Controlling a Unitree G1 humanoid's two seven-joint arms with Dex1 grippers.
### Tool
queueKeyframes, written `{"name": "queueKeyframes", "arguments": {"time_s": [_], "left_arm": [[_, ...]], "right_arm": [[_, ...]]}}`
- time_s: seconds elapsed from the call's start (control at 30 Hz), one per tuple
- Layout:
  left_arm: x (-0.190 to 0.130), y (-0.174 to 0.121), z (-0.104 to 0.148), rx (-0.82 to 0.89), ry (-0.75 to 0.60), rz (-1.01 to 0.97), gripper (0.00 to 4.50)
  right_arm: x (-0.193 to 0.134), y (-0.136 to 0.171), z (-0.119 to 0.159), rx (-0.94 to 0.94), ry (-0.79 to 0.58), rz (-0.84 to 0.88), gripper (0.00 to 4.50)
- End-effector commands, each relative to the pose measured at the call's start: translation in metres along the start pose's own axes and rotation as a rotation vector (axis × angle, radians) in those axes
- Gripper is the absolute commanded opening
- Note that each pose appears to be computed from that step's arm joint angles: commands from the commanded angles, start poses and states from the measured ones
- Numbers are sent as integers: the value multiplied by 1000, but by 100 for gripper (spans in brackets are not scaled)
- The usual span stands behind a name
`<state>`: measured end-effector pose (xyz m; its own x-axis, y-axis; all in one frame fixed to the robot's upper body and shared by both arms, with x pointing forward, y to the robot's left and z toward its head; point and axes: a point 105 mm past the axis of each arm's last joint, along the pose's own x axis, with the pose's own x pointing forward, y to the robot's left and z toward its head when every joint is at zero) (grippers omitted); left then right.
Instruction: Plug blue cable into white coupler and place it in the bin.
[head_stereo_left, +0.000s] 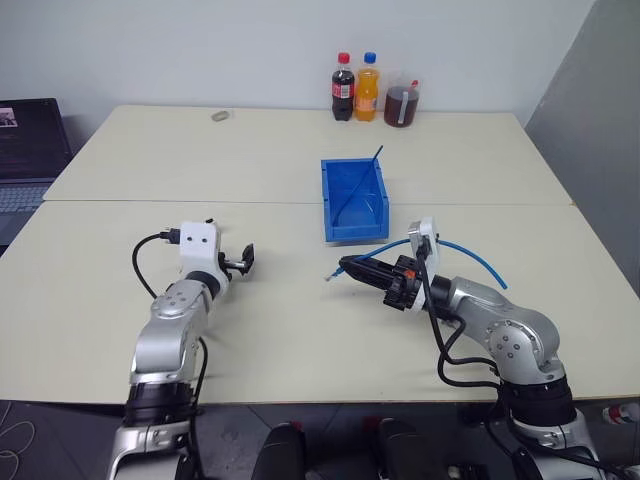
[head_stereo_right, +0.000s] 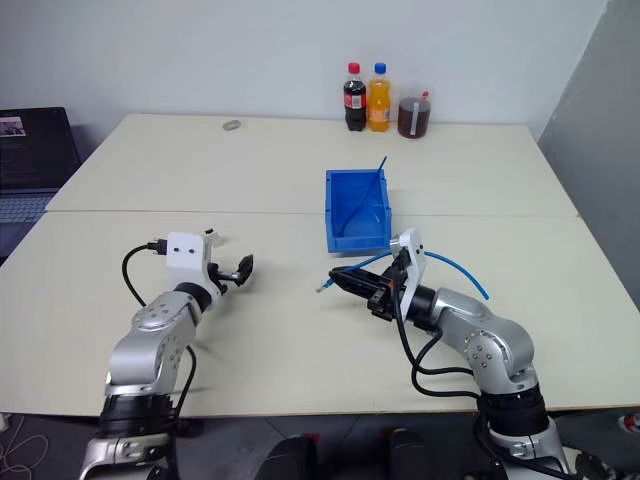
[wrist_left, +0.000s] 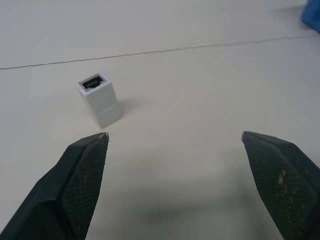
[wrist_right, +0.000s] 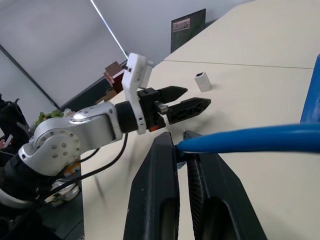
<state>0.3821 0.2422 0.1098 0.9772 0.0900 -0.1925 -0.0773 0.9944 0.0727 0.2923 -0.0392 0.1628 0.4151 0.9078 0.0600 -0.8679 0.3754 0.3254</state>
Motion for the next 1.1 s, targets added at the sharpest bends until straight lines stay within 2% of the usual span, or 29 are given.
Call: {"name": "queueKeyframes", "arguments": {"time_s": [0.03,0.23,0.67,0.8,0.83,1.07,1.1], "left_arm": [[11,17,13,-48,5,119,448],[25,28,16,-147,53,194,448],[49,21,25,-111,43,176,448],[53,19,26,-116,26,185,386],[53,19,26,-112,21,189,349],[55,27,27,-105,4,227,213],[55,27,27,-105,3,228,183]], "right_arm": [[1,6,12,-48,-37,19,0],[-1,5,13,-50,-45,2,0],[-2,6,13,-50,-49,-7,0],[-2,6,13,-48,-47,-4,0],[-2,6,12,-47,-46,-4,0],[-2,6,12,-49,-48,-7,0],[-2,6,12,-49,-48,-7,0]]}}
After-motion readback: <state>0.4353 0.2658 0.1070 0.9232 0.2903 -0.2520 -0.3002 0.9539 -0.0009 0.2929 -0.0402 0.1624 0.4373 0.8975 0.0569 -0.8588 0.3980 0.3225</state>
